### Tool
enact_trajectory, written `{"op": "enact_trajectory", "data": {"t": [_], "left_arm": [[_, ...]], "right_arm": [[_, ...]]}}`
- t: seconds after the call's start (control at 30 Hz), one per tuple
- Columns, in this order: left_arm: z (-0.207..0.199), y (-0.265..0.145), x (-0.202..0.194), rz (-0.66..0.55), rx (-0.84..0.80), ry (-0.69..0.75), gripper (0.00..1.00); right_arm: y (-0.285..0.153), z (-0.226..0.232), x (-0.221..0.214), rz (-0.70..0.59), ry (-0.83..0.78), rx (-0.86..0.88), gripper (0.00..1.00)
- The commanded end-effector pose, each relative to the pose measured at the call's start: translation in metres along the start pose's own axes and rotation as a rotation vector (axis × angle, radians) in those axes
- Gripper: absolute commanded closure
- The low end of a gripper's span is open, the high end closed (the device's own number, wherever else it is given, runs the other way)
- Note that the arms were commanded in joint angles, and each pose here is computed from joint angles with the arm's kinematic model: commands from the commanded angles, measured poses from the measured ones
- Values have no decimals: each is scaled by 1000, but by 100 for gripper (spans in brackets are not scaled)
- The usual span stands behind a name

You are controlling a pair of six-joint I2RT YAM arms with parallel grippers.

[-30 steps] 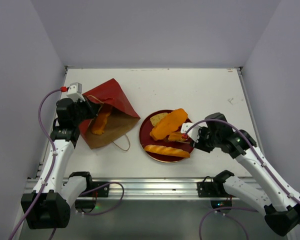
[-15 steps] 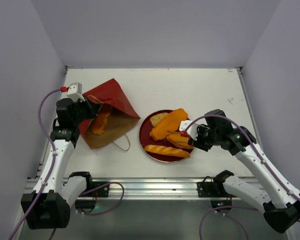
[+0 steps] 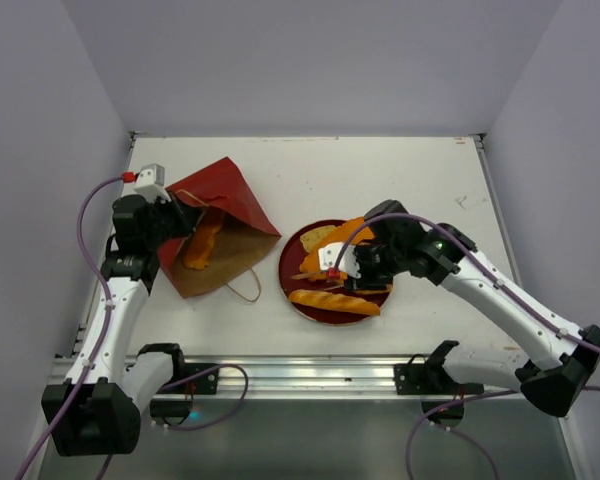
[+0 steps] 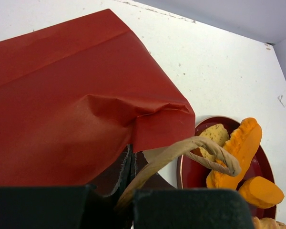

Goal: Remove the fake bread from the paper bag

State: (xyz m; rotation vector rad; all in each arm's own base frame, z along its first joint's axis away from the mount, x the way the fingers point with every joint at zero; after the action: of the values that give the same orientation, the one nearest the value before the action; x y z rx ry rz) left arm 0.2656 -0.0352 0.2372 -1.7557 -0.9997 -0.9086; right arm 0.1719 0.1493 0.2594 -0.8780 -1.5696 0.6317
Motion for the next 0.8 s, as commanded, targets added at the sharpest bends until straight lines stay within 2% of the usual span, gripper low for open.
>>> {"op": "enact_trajectory", "data": {"t": [0.0, 0.17, 0.4, 0.77], "left_arm": [[-6, -3, 16, -21, -33, 13, 100], [-8, -6, 18, -1, -36, 17, 100], [-13, -10, 15, 19, -75, 6, 100], [-15, -9, 21, 17, -79, -7, 100]], "right_arm": [[12, -4, 21, 53, -168, -20, 55], [29, -12, 43, 67, -330, -45, 56], [59, -31, 91, 2, -415, -121, 55], [146, -52, 164, 49, -561, -449, 56]]}}
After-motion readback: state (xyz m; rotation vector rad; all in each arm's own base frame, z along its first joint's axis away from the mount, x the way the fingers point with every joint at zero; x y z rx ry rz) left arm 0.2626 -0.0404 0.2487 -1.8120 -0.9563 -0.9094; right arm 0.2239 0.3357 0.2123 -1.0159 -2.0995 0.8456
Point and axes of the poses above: each gripper's point midway between its finger pads, its own y axis out along the fingers, its own z axis along the line the jaws close on, x = y × z, the point moved 7 cm from there along -y, back along the fingers, and after that the axes turned 7 degrees about y, right-handed, at the moved point
